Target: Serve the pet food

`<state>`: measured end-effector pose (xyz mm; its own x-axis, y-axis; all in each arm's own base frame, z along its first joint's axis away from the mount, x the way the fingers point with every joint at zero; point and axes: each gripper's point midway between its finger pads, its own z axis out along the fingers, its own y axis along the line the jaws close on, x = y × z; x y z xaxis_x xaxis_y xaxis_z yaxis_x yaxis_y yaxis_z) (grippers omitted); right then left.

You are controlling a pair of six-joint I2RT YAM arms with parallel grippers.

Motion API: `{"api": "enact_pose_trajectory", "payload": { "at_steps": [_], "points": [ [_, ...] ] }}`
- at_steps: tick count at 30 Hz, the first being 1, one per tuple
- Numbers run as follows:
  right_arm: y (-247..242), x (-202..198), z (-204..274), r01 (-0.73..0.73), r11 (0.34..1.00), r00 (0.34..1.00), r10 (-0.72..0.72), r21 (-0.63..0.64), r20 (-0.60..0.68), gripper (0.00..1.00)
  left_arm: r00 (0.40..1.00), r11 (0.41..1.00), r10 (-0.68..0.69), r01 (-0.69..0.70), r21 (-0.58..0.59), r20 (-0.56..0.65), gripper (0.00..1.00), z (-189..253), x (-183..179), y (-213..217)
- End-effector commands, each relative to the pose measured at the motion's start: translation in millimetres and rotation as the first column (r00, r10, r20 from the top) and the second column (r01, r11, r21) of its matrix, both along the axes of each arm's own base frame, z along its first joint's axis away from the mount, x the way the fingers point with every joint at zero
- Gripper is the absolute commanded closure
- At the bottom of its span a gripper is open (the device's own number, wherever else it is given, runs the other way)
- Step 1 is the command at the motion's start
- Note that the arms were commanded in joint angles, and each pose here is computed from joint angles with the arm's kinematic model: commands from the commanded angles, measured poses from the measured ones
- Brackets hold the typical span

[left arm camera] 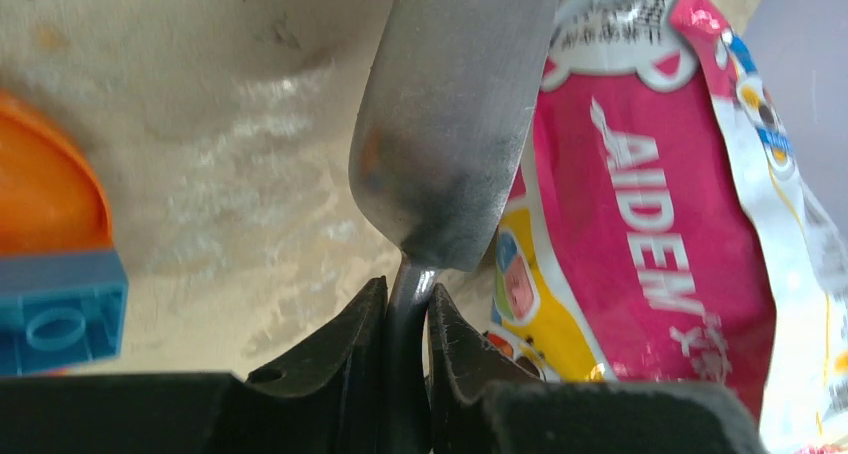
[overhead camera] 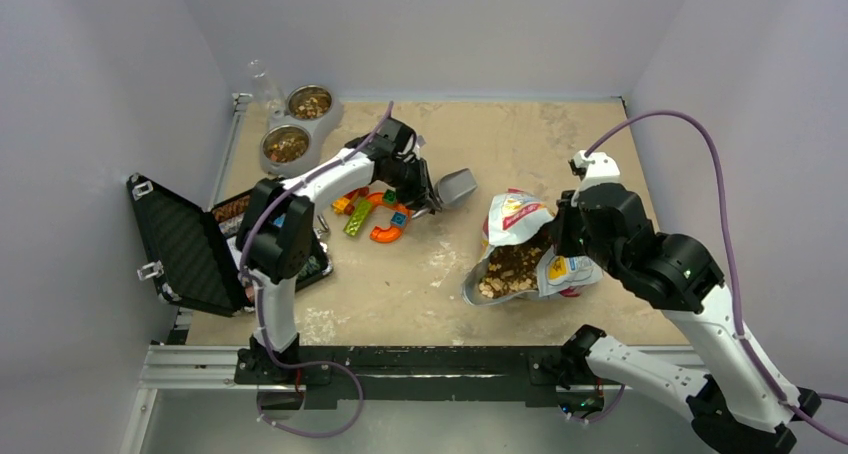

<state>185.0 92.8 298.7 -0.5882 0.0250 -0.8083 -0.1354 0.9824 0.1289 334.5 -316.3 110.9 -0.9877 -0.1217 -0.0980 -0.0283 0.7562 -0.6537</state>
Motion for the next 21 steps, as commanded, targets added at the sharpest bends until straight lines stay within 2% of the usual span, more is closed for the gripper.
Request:
{"api": "enact_pose_trajectory", "payload": {
  "at_steps": [1, 7, 11, 13, 14, 16, 20, 21],
  "points": [
    [-16.4, -3.0, 20.7, 0.099, 0.992, 0.992, -0.105, 0.082, 0.068, 1.00, 0.994, 0.997, -0.027, 0.034, -0.065, 0.106, 1.00, 13.0, 40.5, -23.5],
    [-19.1, -9.1, 17.4, 0.119, 0.988, 0.992, -0.123, 0.095, 0.037, 1.00, 0.998, 0.994, -0.001, 0.008, -0.105, 0.067, 1.00, -14.0, 67.0, -41.9],
    [-16.1, -9.8, 17.5, 0.118, 0.987, 0.992, -0.121, 0.106, 0.021, 1.00, 1.000, 0.998, -0.001, 0.002, -0.067, 0.019, 0.99, -35.8, 69.5, -32.9],
    [-13.7, -9.6, 16.6, 0.111, 0.988, 0.993, -0.113, 0.107, 0.014, 1.00, 1.000, 0.998, 0.006, -0.006, -0.055, 0.000, 0.82, -39.3, 71.7, -24.5],
    [-12.0, -9.5, 16.2, 0.106, 0.988, 0.994, -0.108, 0.111, 0.011, 1.00, 1.000, 0.998, 0.004, -0.004, -0.057, 0.003, 0.66, -38.4, 73.6, -21.2],
    [-8.6, -8.8, 14.2, 0.095, 0.989, 0.995, -0.096, 0.115, 0.006, 1.00, 1.000, 0.999, -0.015, 0.016, -0.041, 0.022, 0.49, -33.9, 75.5, -14.7],
    [-3.4, -7.0, 11.3, 0.066, 0.992, 0.998, -0.067, 0.109, 0.006, 1.00, 0.997, 0.997, -0.052, 0.049, 0.055, 0.056, 0.27, -13.5, 67.3, 7.7],
    [-2.1, -6.7, 12.1, 0.056, 0.993, 0.998, -0.057, 0.108, 0.009, 1.00, 0.997, 0.996, -0.049, 0.044, 0.080, 0.063, 0.25, -6.7, 63.2, 14.1]
  ]
}}
